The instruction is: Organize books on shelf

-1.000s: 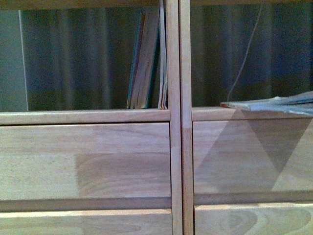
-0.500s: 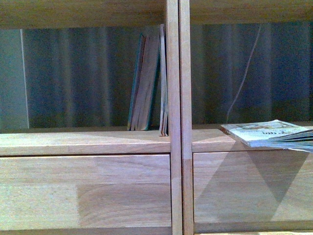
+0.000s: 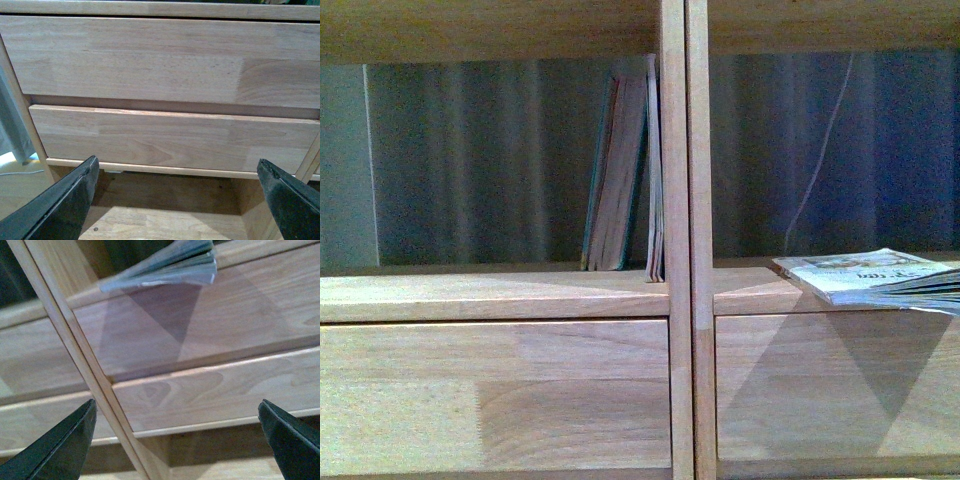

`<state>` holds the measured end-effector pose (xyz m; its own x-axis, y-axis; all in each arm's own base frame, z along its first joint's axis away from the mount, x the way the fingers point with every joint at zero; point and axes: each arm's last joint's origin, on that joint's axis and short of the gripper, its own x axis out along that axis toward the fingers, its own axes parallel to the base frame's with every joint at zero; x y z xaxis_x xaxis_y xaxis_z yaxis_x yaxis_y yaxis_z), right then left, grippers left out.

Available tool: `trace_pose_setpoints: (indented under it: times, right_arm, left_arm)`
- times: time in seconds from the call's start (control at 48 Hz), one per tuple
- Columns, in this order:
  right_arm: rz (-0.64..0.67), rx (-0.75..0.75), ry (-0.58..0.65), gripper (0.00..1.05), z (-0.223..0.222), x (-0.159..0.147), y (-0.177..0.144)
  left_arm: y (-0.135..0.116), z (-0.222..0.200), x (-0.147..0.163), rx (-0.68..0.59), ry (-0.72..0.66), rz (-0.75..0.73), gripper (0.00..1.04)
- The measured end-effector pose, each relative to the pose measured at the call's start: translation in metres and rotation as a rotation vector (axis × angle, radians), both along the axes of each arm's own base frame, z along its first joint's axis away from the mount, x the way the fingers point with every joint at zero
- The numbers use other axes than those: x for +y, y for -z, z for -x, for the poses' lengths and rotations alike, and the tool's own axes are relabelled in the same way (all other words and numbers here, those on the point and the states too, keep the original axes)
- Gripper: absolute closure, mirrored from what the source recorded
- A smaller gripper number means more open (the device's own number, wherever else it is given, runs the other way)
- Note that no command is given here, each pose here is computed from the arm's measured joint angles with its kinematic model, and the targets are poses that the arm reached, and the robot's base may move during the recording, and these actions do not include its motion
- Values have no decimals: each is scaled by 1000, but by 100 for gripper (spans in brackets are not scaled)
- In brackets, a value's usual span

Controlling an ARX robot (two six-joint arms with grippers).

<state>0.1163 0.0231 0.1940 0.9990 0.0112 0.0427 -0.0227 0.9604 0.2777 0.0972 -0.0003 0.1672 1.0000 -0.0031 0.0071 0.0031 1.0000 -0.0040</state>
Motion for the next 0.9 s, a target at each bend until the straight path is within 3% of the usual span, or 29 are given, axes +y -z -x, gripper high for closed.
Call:
trace_pose_setpoints:
  times: [0.208, 0.375, 0.521, 0.896]
  right_arm:
    - [-171, -60, -82, 7, -24, -3, -45]
    - [-503, -24, -102, 7, -59, -23, -57]
    - [-745, 36, -85, 7, -93, -32, -47]
    - [-921, 41, -121, 7, -147, -6, -49]
  left_arm:
    - [0, 0, 0, 0, 0, 0, 7]
    - [0, 0, 0, 0, 0, 0, 7]
    - [0, 0, 0, 0, 0, 0, 7]
    - [0, 0, 0, 0, 0, 0, 7]
